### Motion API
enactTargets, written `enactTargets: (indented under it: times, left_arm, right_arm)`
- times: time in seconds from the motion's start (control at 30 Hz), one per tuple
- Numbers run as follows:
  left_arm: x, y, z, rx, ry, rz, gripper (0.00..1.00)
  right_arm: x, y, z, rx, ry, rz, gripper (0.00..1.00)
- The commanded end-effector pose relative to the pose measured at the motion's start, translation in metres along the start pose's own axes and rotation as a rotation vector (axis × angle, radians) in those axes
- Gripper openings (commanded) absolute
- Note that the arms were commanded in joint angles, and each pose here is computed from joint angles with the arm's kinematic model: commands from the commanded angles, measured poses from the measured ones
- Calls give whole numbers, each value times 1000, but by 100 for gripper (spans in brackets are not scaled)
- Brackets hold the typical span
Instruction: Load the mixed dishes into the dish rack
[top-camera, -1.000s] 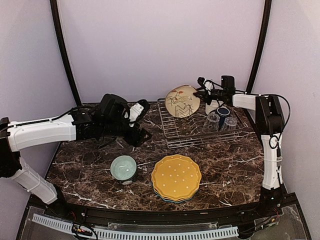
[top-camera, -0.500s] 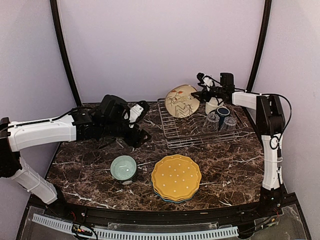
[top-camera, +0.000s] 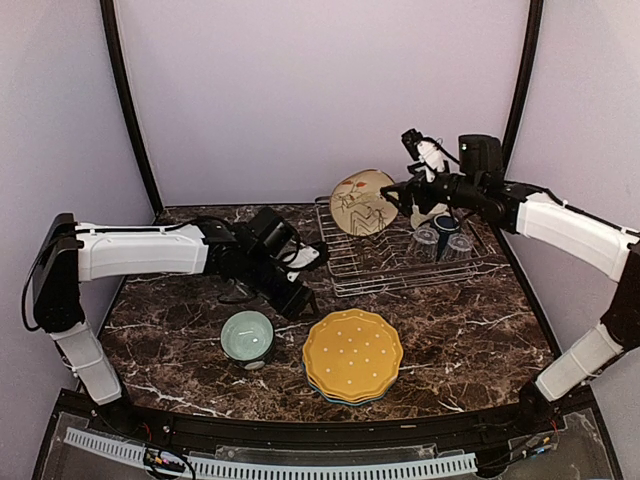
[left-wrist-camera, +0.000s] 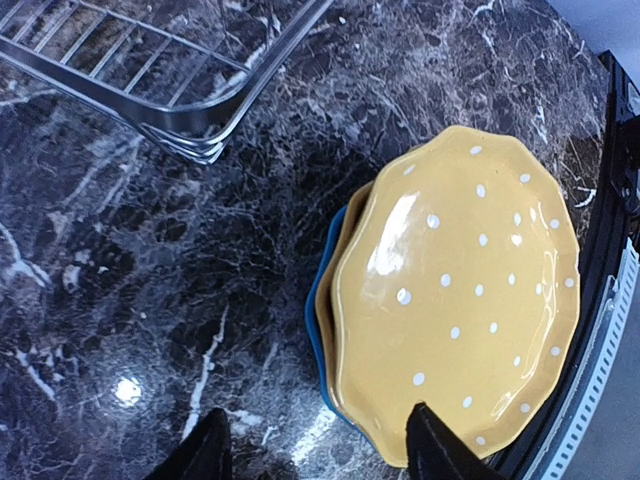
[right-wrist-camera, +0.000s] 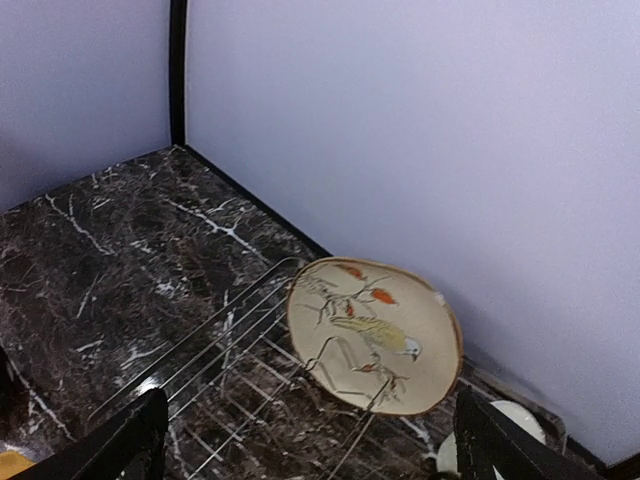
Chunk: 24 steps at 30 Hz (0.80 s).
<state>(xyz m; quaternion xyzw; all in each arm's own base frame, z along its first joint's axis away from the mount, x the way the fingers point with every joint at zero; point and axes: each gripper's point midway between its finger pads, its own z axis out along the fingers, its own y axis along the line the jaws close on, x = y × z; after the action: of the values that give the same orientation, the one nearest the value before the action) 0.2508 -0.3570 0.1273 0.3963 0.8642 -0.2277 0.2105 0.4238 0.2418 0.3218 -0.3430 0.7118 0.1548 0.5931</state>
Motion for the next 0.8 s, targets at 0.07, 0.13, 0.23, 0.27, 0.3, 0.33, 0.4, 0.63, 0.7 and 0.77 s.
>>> enactTargets:
  times: [0.07,0.13,0.23,0.27,0.3,0.33,0.4,0.63,0.7,0.77]
  left_arm:
    - [17,-17,22,111,128,-16,47]
    - [19,-18,29,127,141,-9,44]
    - [19,-22,37,147,151,12,39]
    - [19,-22,41,150,156,13,37]
    - [19,-27,45,176,157,23,32]
    - [19,-28,48,183,157,28,31]
    - [18,-30,51,188,154,44,29]
    - [14,-28,60,175,135,100,25]
    - [14,-26,62,166,135,107,24]
    - [14,-24,64,160,134,110,22]
  right_arm:
    - [84,71,-32,-87,270,155,95]
    - [89,84,-44,-124,274,187,94]
    - [100,92,-56,-131,283,216,92]
    - [102,93,-59,-135,281,225,92]
    - [106,99,-63,-154,273,242,91]
    - [109,101,-64,-161,277,248,91]
    - [115,104,-65,-171,293,261,91]
    - [126,114,-61,-209,315,274,88]
    - [129,115,-60,-216,324,276,87]
    - [132,117,-59,-221,332,278,87]
